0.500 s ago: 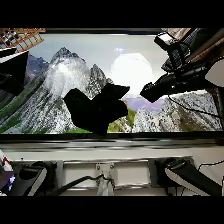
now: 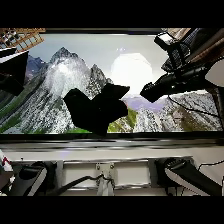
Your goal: Fold the clothes and pants, and hang the long-sleeved shirts on hangers.
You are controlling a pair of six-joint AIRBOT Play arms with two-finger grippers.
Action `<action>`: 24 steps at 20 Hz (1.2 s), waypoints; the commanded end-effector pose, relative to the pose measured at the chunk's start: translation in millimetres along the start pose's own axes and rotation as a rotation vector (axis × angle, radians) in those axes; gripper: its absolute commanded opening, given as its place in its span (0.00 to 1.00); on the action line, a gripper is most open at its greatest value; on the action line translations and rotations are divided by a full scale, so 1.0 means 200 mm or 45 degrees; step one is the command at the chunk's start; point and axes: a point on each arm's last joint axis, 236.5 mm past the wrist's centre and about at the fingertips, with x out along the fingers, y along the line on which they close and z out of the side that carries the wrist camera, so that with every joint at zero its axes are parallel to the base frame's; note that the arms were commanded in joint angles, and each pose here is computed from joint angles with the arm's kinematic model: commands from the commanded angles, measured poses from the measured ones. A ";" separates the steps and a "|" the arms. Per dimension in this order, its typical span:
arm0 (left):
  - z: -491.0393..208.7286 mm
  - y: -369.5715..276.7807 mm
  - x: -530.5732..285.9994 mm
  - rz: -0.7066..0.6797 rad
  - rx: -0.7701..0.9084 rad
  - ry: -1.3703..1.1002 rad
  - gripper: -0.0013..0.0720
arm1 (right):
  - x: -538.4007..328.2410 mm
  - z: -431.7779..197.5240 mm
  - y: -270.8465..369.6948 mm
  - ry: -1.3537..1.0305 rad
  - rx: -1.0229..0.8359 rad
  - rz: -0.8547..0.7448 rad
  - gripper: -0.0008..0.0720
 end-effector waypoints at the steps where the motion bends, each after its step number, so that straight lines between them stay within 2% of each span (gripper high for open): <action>1: 0.00 0.00 0.00 -0.001 0.000 0.000 0.50 | 0.00 0.00 0.00 0.001 0.000 0.001 0.70; 6: 0.00 0.00 0.00 -0.001 0.000 0.000 0.50 | 0.00 0.02 0.00 -0.016 -0.002 -0.001 0.70; 14: -0.02 0.00 0.01 -0.006 -0.001 0.016 0.48 | -0.05 0.34 -0.06 -0.371 -0.004 -0.064 0.70; 17: -0.22 0.02 0.08 -0.022 0.021 0.221 0.48 | -0.10 0.46 -0.08 -0.514 -0.002 -0.087 0.70; 21: -0.59 -0.01 0.14 -0.121 -0.045 0.578 0.48 | -0.06 0.51 -0.08 -0.537 0.011 -0.069 0.71; 24: -0.80 0.02 0.15 -0.094 -0.172 0.689 0.48 | 0.13 0.46 -0.10 -0.419 0.059 -0.029 0.82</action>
